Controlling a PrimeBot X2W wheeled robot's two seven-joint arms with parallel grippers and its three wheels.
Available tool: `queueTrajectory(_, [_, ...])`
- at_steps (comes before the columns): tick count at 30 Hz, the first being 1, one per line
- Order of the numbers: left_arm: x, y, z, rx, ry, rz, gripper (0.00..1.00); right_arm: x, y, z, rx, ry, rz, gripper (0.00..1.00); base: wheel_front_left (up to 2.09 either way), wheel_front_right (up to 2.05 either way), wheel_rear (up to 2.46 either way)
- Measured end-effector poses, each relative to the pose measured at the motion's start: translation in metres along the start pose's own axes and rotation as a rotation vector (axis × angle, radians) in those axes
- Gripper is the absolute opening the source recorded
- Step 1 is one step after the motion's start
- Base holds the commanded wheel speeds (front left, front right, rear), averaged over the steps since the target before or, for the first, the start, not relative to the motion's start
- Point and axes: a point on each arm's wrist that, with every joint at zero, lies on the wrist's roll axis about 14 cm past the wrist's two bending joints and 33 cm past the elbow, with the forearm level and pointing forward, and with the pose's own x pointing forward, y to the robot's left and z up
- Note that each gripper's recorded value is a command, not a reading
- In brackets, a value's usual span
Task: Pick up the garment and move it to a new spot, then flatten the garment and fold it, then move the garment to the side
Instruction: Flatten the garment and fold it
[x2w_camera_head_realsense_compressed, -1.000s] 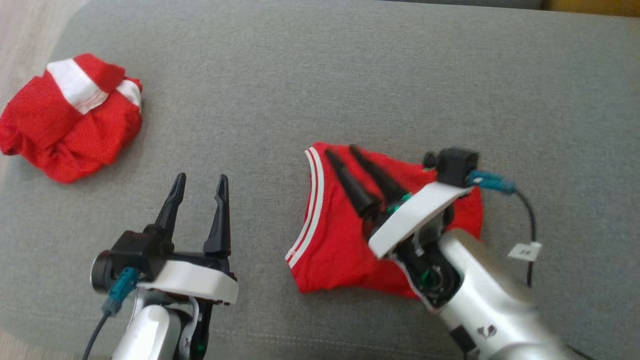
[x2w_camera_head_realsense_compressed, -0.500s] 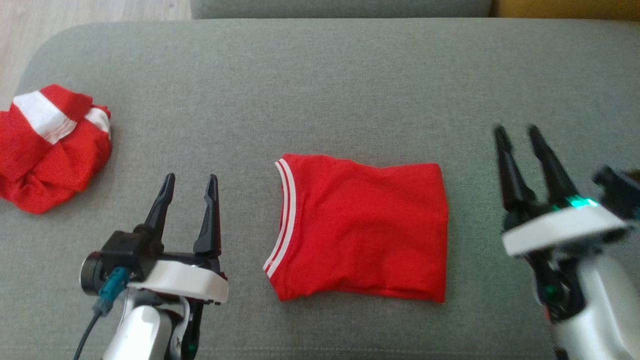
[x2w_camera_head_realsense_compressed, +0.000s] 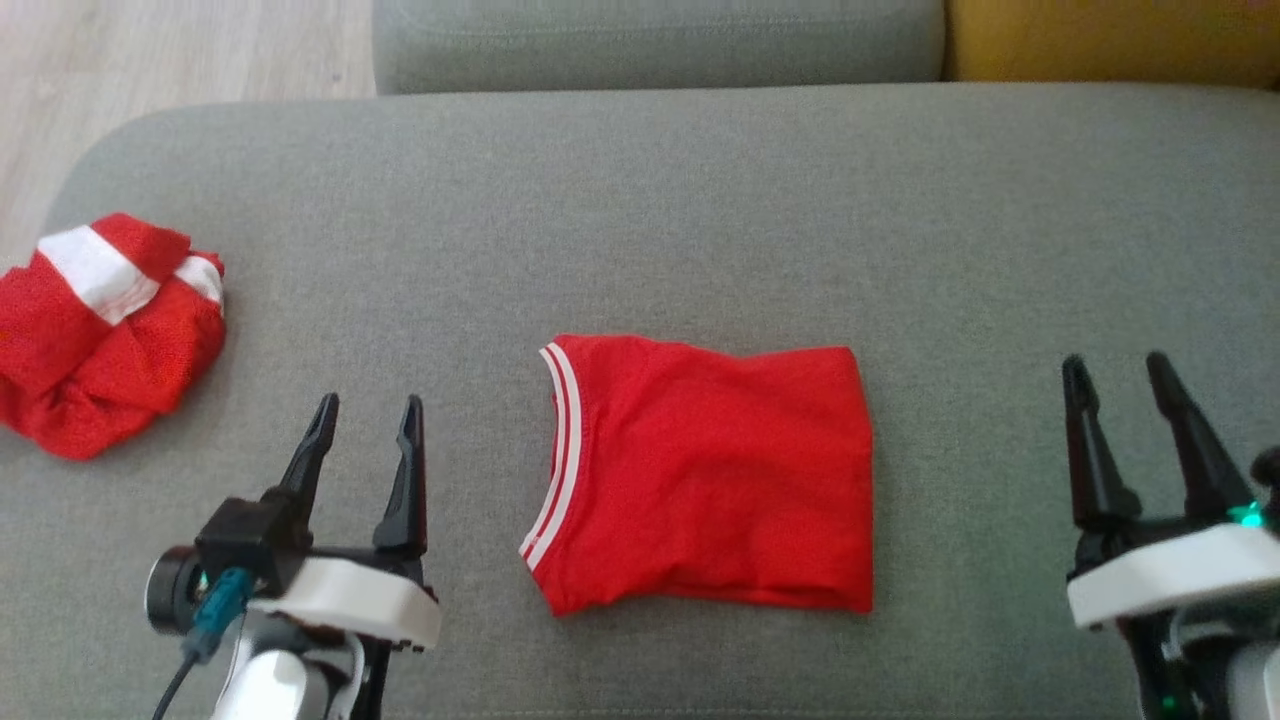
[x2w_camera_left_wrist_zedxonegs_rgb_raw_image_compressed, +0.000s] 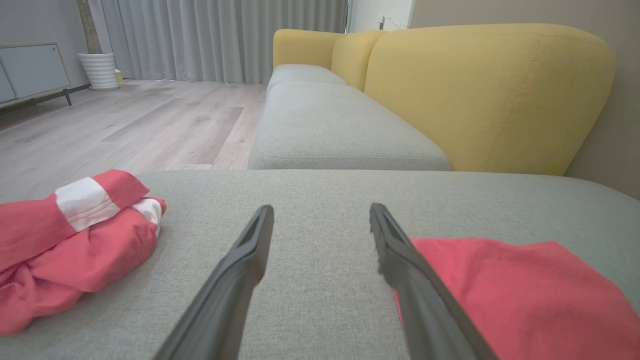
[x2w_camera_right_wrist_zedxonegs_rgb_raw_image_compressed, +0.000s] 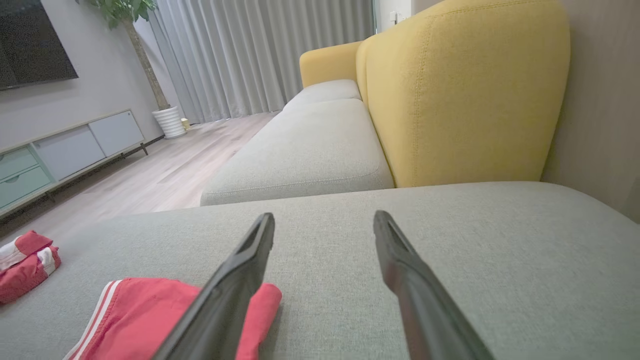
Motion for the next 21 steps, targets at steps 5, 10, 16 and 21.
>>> queueTrajectory(5, [-0.012,0.001,-0.001,0.01,0.013,0.002,1.0,-0.016,0.001,-0.004,-0.01,0.015,-0.014,1.0,0.0,0.0,0.0])
queueTrajectory(10, [-0.028,0.001,-0.005,0.013,0.027,0.007,1.0,-0.027,0.005,-0.005,-0.021,0.016,-0.009,1.0,0.0,0.0,0.0])
queueTrajectory(16, [-0.038,0.001,-0.006,0.013,0.031,0.008,1.0,-0.034,0.01,-0.005,-0.027,0.012,-0.001,1.0,0.0,0.0,0.0])
queueTrajectory(21, [-0.041,0.0,-0.003,0.006,0.022,0.006,1.0,-0.038,0.01,-0.006,-0.044,0.016,-0.002,1.0,0.0,0.0,0.0])
